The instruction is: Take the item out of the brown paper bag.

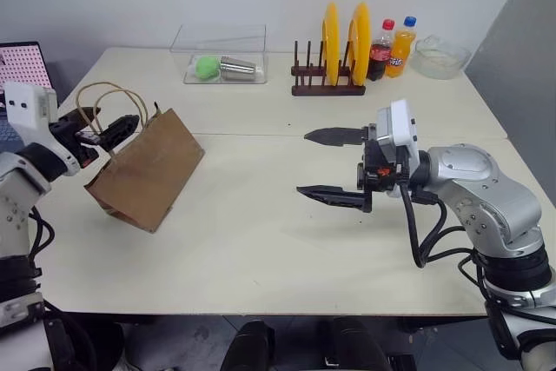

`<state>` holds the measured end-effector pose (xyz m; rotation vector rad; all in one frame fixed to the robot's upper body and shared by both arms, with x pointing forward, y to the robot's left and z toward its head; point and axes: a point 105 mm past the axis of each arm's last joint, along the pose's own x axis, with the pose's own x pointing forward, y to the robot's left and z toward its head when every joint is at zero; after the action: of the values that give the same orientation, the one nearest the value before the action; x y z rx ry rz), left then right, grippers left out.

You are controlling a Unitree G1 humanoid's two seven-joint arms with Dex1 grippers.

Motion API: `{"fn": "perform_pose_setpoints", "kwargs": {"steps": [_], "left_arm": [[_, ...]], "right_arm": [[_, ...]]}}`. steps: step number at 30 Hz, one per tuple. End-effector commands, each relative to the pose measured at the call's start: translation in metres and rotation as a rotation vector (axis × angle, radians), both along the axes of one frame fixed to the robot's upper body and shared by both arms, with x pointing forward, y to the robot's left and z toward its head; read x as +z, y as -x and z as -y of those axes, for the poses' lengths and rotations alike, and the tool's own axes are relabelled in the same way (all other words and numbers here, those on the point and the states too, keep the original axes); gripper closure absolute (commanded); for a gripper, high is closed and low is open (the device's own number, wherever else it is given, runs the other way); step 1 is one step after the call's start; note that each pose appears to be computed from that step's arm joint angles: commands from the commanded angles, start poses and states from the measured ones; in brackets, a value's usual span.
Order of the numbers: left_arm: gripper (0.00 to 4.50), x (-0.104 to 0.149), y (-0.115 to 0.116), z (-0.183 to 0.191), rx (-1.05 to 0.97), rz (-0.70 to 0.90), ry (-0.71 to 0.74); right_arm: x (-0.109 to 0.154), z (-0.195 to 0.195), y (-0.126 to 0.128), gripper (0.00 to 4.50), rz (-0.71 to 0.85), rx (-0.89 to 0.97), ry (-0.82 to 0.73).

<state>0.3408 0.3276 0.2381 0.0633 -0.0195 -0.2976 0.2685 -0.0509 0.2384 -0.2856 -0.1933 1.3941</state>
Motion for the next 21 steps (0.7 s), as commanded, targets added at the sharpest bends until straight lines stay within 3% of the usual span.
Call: {"fn": "perform_pose_setpoints", "kwargs": {"steps": [1, 3, 15, 21], "left_arm": [[0.19, 0.024, -0.001, -0.003, -0.008, 0.06, -0.063], [0.58, 0.027, -0.004, -0.003, -0.013, 0.065, -0.069], [4.47, 0.04, -0.009, 0.004, -0.11, 0.096, -0.138], [4.47, 0.055, -0.007, 0.034, -0.308, 0.074, -0.19]], "right_arm": [[0.013, -0.001, 0.006, 0.0, 0.06, 0.011, -0.009], [0.013, -0.001, 0.005, 0.0, 0.062, 0.007, -0.009], [0.014, 0.001, 0.005, 0.0, 0.065, -0.006, -0.01], [0.011, 0.004, 0.007, 0.0, 0.064, -0.039, -0.021]]}}
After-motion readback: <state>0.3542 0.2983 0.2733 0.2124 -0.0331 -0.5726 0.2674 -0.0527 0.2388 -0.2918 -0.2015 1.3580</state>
